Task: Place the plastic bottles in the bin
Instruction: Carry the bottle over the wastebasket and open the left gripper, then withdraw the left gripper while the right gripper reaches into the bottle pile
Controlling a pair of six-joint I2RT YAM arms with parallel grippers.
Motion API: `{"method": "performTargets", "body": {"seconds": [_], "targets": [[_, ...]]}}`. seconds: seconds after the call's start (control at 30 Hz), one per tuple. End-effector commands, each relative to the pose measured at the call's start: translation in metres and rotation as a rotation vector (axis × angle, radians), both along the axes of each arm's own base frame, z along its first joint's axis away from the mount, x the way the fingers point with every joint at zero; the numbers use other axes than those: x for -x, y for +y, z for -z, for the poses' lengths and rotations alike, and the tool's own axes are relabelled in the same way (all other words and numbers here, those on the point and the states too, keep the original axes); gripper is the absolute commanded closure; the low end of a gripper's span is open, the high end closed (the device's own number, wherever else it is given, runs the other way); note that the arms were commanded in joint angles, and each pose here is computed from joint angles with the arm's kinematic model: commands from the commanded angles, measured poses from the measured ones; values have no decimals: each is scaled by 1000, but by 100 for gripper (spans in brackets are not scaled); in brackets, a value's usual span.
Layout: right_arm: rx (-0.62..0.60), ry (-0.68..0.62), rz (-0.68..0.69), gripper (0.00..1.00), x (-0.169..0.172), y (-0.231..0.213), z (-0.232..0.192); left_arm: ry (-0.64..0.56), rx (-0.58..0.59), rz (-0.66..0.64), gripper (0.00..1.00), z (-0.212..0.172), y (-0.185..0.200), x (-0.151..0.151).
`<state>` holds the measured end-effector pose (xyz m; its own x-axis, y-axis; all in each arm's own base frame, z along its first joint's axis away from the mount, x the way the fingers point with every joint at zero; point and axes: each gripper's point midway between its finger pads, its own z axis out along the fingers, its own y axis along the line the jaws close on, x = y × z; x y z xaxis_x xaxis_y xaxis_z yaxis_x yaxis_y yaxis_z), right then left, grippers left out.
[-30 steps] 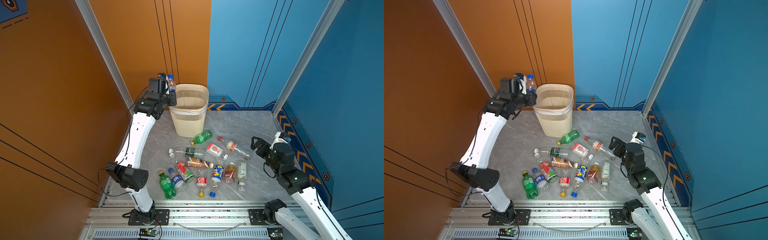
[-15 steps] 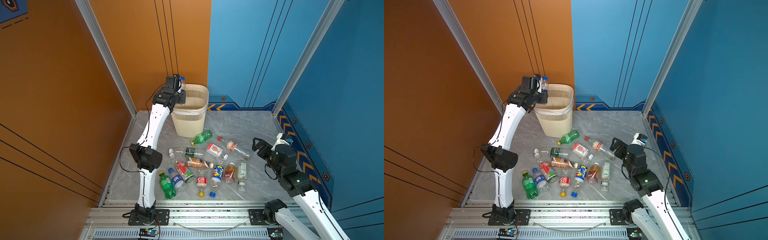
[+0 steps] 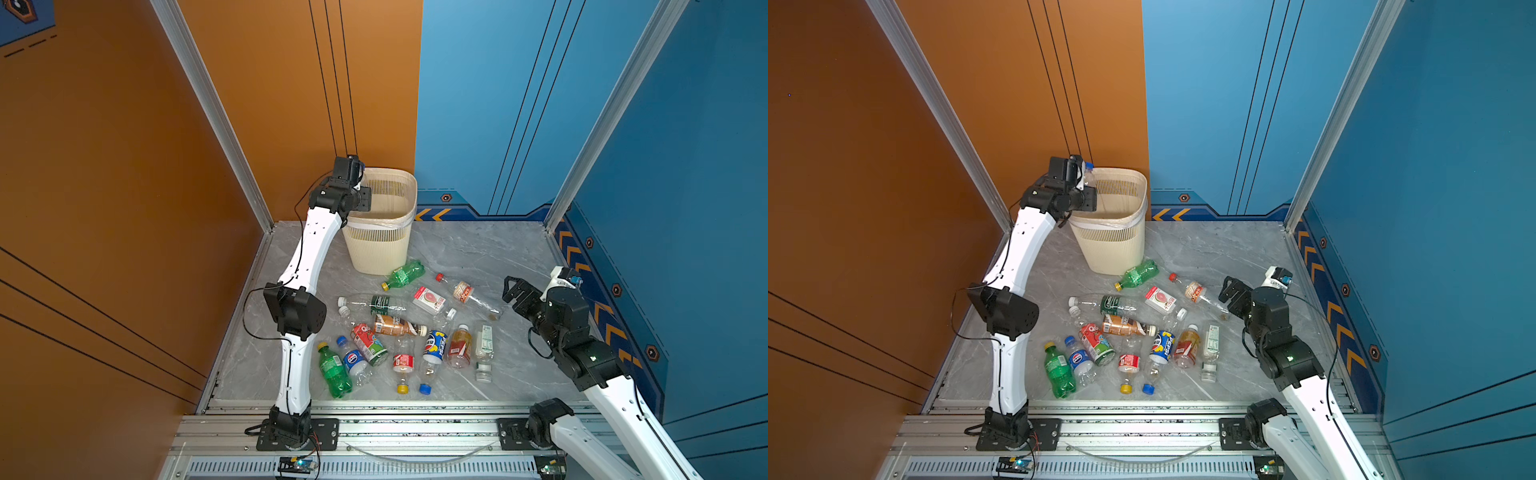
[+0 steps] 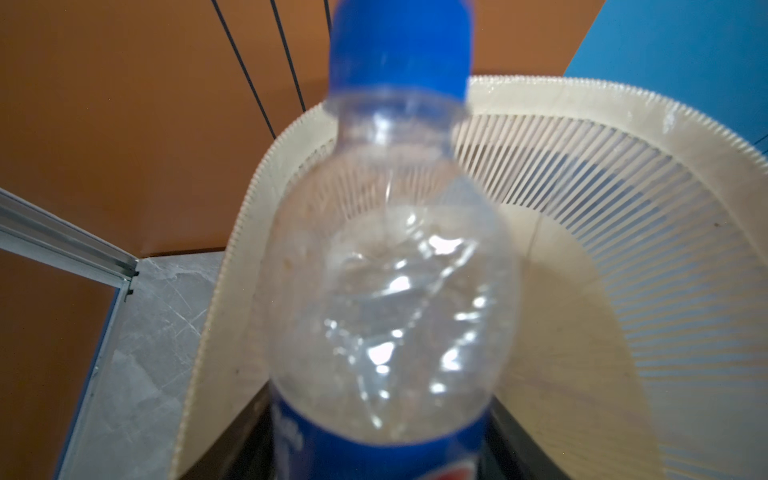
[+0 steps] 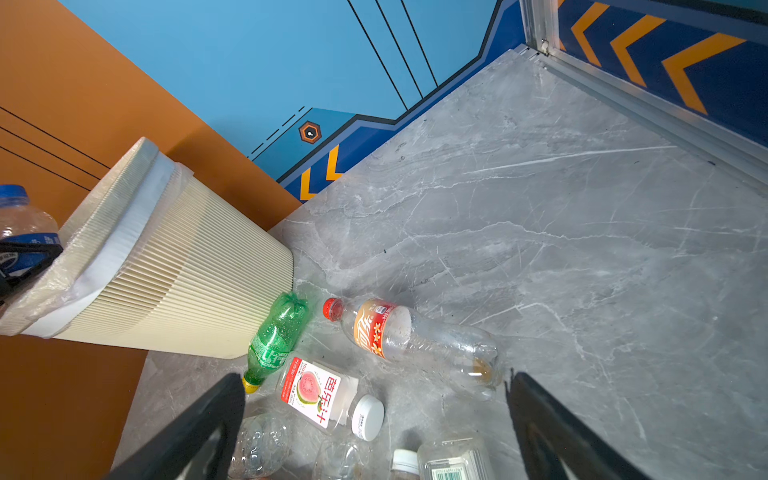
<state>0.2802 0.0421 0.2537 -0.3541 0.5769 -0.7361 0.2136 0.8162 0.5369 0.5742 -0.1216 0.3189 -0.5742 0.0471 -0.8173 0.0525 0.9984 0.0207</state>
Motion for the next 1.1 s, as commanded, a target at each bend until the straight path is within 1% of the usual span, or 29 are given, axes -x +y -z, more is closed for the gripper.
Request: {"method": "performTargets", "body": {"seconds": [0.0, 0.03, 0.13, 0.27, 0.33, 0.4, 0.47, 0.53, 0.6, 0.67, 0.77, 0.87, 0.97, 1.0, 1.07], "targets": [[-10, 33, 4, 0, -1, 0, 9, -62, 12, -36, 15, -35, 12, 11], [-12, 38, 1, 0, -1, 1, 10, -75, 21, -34, 9, -42, 13, 14], [-12, 54, -5, 0, -4, 3, 13, -121, 65, -14, 1, -70, 9, 26], [-13, 85, -23, 0, -7, 8, 18, -193, 135, 13, 2, -113, 8, 51], [-16, 104, -34, 0, -9, 12, 20, -213, 159, 30, 3, -129, 7, 67], [-11, 130, -47, 0, -9, 17, 25, -210, 172, 34, 2, -135, 9, 87], [4, 169, -62, 0, -7, 23, 31, -198, 178, 35, 2, -134, 12, 109], [20, 212, -74, 0, -3, 28, 38, -158, 168, 38, 2, -111, 14, 131], [28, 247, -92, 1, 2, 36, 46, -142, 180, -1, 2, -83, 24, 160], [35, 273, -111, 1, 8, 45, 53, -145, 237, -33, 2, -54, 33, 189], [42, 315, -147, 2, 21, 60, 64, -136, 322, -117, 2, -8, 54, 231], [52, 350, -176, 2, 34, 73, 74, -118, 361, -202, 2, 32, 74, 268], [50, 387, -192, 3, 47, 83, 86, -107, 384, -248, 2, 53, 88, 289], [59, 401, -219, 4, 55, 91, 91, -105, 384, -256, 2, 57, 91, 295], [68, 421, -232, 4, 64, 97, 99, -98, 385, -272, 2, 63, 96, 302]]}}
